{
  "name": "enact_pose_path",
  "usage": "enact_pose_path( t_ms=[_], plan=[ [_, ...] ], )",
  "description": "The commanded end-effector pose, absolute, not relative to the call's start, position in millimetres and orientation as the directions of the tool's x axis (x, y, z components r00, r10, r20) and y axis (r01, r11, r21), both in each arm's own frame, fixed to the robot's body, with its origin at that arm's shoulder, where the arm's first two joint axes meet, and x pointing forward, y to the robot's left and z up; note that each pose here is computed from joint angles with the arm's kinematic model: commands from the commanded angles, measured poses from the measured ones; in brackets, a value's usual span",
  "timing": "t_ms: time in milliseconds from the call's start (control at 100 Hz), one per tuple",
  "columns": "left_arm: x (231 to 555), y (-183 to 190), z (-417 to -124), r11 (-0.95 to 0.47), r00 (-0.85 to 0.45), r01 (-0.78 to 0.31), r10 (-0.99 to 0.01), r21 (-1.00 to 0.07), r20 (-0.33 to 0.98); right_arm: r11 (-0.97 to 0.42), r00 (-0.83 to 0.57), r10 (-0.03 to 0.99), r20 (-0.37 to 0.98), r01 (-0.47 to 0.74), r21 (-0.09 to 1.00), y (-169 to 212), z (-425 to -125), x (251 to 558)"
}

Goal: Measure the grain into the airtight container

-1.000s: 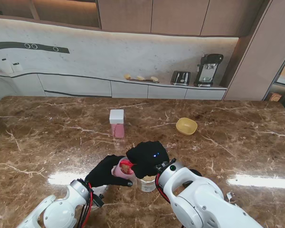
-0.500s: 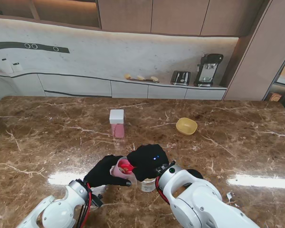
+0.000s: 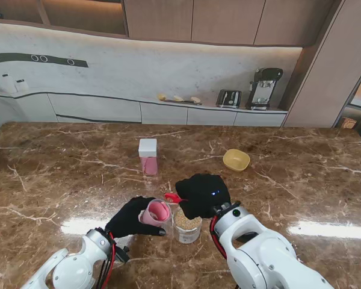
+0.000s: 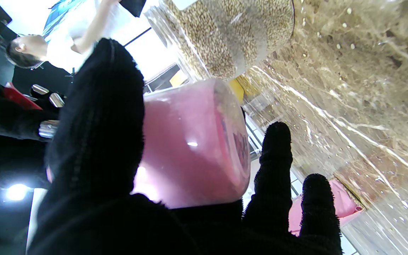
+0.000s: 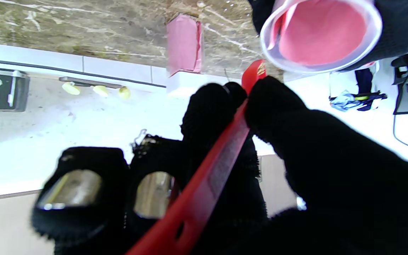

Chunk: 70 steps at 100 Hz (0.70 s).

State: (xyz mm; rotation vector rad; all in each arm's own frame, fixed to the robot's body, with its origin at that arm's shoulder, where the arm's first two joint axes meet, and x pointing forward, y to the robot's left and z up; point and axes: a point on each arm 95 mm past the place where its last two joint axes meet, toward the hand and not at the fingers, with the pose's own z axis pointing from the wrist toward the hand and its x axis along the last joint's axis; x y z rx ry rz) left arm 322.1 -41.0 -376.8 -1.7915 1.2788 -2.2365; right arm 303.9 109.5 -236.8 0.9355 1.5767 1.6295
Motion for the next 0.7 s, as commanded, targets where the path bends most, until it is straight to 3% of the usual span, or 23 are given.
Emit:
enact_pose_path(
  t_ms=[0,370,690],
  plan=[
    [319,-41,-379,-0.668,-0.341,-0.465,-0.470,-0.581,0.814,-0.052,-0.487,0.871,0.062,0.034,0.998,104,-238,302],
    [318,-35,-378,-0.672,-0.336,-0.446,-0.486,-0.591,0.806,0.032,-0.388,0.922,0.006,0.092,0.995,76,-258,304],
    [318,-35,-379,-0.672,-0.334,-0.445,-0.489,-0.592,0.806,0.106,-0.377,0.925,-0.054,0.120,0.987,82,-290,313]
  ],
)
